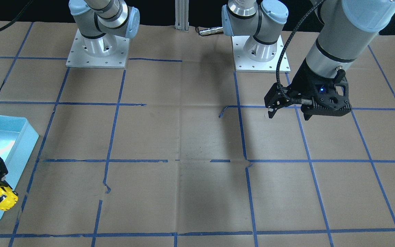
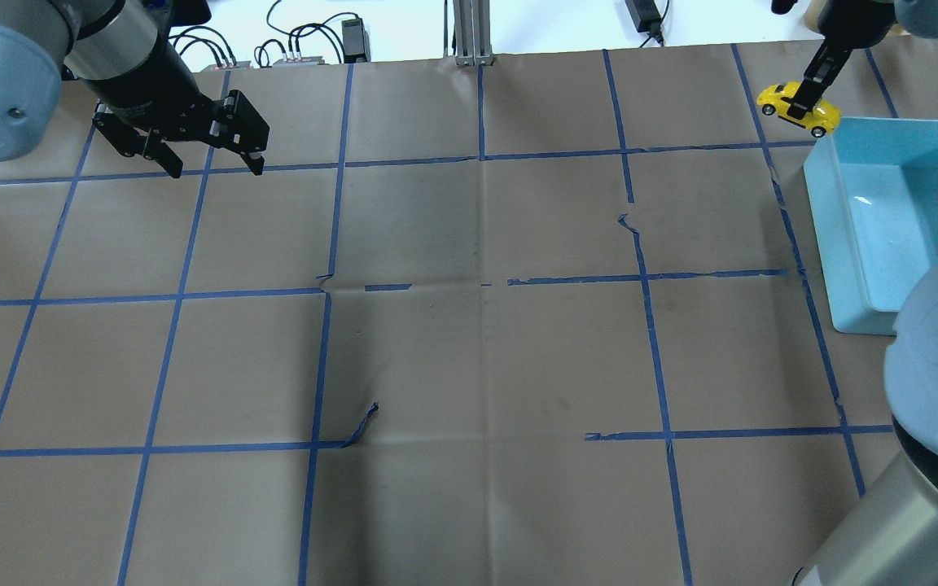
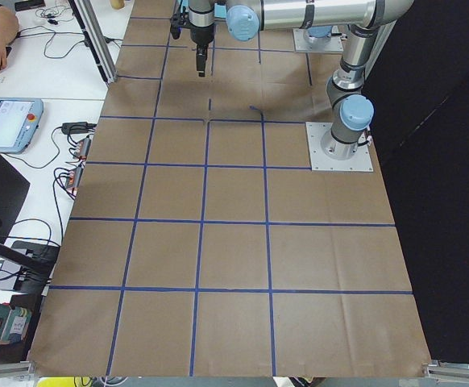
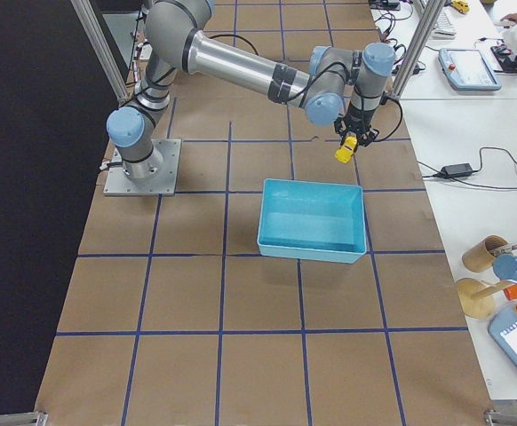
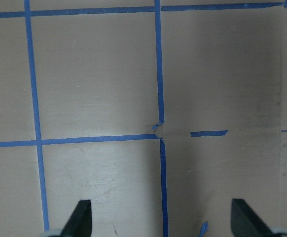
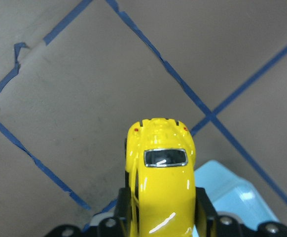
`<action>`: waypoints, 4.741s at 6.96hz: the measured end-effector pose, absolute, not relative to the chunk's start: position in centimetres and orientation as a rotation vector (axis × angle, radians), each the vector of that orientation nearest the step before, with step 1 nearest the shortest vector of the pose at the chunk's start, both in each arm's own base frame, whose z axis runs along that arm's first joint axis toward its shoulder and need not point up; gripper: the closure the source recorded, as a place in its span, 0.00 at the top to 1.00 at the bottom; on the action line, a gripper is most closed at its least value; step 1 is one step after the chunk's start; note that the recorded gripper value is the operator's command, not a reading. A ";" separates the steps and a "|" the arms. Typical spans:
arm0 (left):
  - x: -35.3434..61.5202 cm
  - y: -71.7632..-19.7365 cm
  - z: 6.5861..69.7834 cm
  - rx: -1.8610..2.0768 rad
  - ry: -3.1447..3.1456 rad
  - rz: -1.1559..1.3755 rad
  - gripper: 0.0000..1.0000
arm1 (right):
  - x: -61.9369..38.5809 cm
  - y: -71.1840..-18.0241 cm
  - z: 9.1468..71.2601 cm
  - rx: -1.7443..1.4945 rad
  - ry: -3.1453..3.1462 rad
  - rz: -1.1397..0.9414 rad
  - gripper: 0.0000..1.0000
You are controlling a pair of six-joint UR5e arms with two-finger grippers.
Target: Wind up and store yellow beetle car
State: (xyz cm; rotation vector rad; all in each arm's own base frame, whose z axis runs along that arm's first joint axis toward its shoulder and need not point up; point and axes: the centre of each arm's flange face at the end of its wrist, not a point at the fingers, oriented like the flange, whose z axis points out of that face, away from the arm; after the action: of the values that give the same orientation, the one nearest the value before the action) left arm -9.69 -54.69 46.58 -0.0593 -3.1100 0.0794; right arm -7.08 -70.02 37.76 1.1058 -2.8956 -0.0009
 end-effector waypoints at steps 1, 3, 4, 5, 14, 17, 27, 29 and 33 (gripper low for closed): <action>-9.7 -54.7 46.6 -0.063 -3.110 0.079 1.00 | -9.0 -68.9 39.0 0.807 -2.981 -0.017 0.09; -9.7 -54.7 46.6 -0.066 -3.110 0.081 1.00 | -14.7 -66.8 39.7 0.446 -3.036 -0.079 0.11; -9.7 -54.8 46.6 -0.067 -3.110 0.081 1.00 | -17.2 -66.1 39.6 0.297 -3.053 -0.095 0.11; -9.7 -54.8 46.6 -0.068 -3.110 0.082 1.00 | -19.1 -65.4 39.3 0.177 -3.064 -0.109 0.10; -9.7 -54.2 47.4 -0.050 -3.114 0.101 1.00 | -22.9 -53.7 29.0 -0.094 -3.114 0.043 0.18; -9.7 -54.5 46.9 -0.053 -3.110 0.087 1.00 | -23.7 -54.3 24.9 -0.096 -3.101 0.072 0.32; -9.7 -54.2 46.9 -0.069 -3.109 0.100 1.00 | -18.9 -55.2 33.4 -0.178 -3.071 0.139 1.00; -9.7 -54.6 46.6 -0.066 -3.110 0.092 1.00 | -10.5 -55.6 39.0 -0.279 -3.076 0.147 1.00; -9.4 -54.4 47.0 -0.056 -3.106 0.105 1.00 | 4.1 -51.6 48.1 -0.210 -3.097 0.196 1.00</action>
State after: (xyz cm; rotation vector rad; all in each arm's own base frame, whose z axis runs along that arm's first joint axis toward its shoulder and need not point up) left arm -9.41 -54.44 47.03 -0.0565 -3.1056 0.1047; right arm 4.13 -51.63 48.05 -0.2103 -3.0971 0.1962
